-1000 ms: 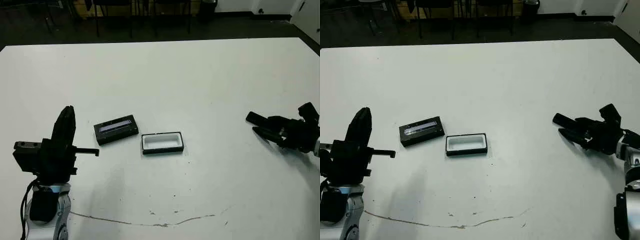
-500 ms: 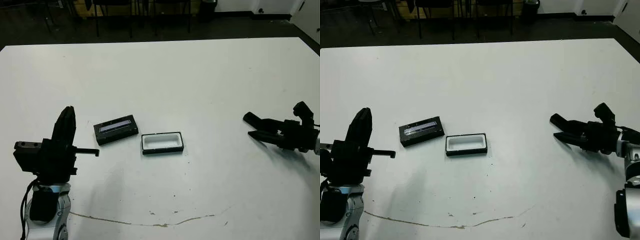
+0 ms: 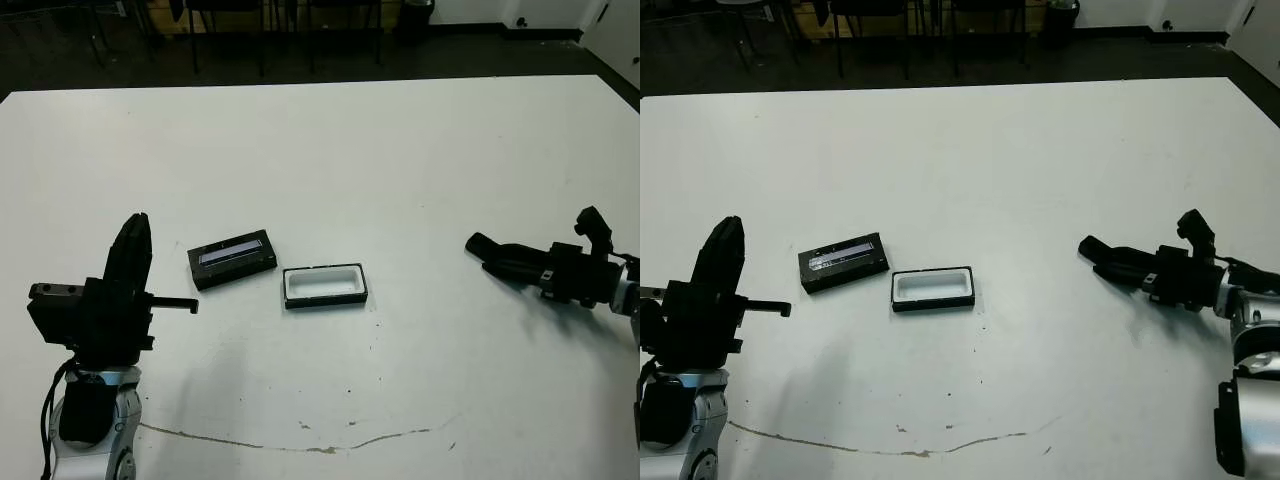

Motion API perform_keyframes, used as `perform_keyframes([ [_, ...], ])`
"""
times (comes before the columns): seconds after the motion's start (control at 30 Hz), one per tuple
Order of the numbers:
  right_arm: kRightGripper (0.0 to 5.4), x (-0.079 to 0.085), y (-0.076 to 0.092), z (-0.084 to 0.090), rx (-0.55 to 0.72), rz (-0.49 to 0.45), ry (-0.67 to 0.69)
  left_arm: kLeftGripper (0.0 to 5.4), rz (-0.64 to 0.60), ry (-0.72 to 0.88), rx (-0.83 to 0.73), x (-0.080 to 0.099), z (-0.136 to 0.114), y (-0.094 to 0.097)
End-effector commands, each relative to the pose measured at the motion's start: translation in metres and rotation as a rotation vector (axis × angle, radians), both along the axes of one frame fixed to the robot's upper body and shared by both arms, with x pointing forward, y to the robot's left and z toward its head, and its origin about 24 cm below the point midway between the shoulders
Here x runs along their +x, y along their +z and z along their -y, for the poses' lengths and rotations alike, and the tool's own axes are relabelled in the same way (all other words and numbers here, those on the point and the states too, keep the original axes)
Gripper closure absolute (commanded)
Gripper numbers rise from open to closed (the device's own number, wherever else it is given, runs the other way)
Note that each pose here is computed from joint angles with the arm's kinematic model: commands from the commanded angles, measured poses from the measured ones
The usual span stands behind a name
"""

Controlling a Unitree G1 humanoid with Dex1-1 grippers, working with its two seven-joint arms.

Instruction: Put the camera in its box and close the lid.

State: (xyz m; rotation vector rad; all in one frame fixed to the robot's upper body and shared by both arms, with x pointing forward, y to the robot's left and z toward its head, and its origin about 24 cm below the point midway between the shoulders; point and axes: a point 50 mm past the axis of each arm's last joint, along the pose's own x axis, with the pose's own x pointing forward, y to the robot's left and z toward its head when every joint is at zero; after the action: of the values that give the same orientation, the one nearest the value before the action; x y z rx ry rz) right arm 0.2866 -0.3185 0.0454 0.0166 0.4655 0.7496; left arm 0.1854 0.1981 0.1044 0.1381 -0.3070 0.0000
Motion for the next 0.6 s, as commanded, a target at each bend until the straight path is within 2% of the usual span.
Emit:
perform_keyframes([
  [0.03, 4.47, -0.023, -0.038, -0.008, -0.008, -0.127, -0.066, 5.40, -0.058, 0.002, 0.011, -0.005, -0.005, -0.009],
  [0.13, 4.47, -0.019, -0.036, -0.014, -0.125, -0.007, -0.088, 5.40, -0.062, 0.002, 0.010, -0.005, -0.004, -0.009],
  [0.17, 4.47, -0.018, -0.033, -0.017, -0.126, 0.020, -0.099, 5.40, -0.064, 0.003, 0.010, -0.005, -0.004, -0.008],
  [0.33, 4.47, -0.007, 0.001, -0.040, -0.064, 0.140, -0.071, 5.40, -0.073, -0.005, 0.009, -0.003, -0.002, -0.008],
  [0.4, 4.47, 0.001, 0.004, -0.049, 0.088, 0.161, -0.011, 5.40, -0.073, -0.005, 0.016, -0.003, -0.002, -0.008],
  [0.47, 4.47, 0.010, 0.012, -0.060, 0.177, 0.183, 0.056, 5.40, -0.077, 0.002, 0.021, -0.004, -0.001, -0.008],
  [0.6, 4.47, 0.020, 0.041, -0.081, 0.136, 0.242, 0.156, 5.40, -0.079, 0.004, 0.026, -0.005, 0.002, -0.008],
])
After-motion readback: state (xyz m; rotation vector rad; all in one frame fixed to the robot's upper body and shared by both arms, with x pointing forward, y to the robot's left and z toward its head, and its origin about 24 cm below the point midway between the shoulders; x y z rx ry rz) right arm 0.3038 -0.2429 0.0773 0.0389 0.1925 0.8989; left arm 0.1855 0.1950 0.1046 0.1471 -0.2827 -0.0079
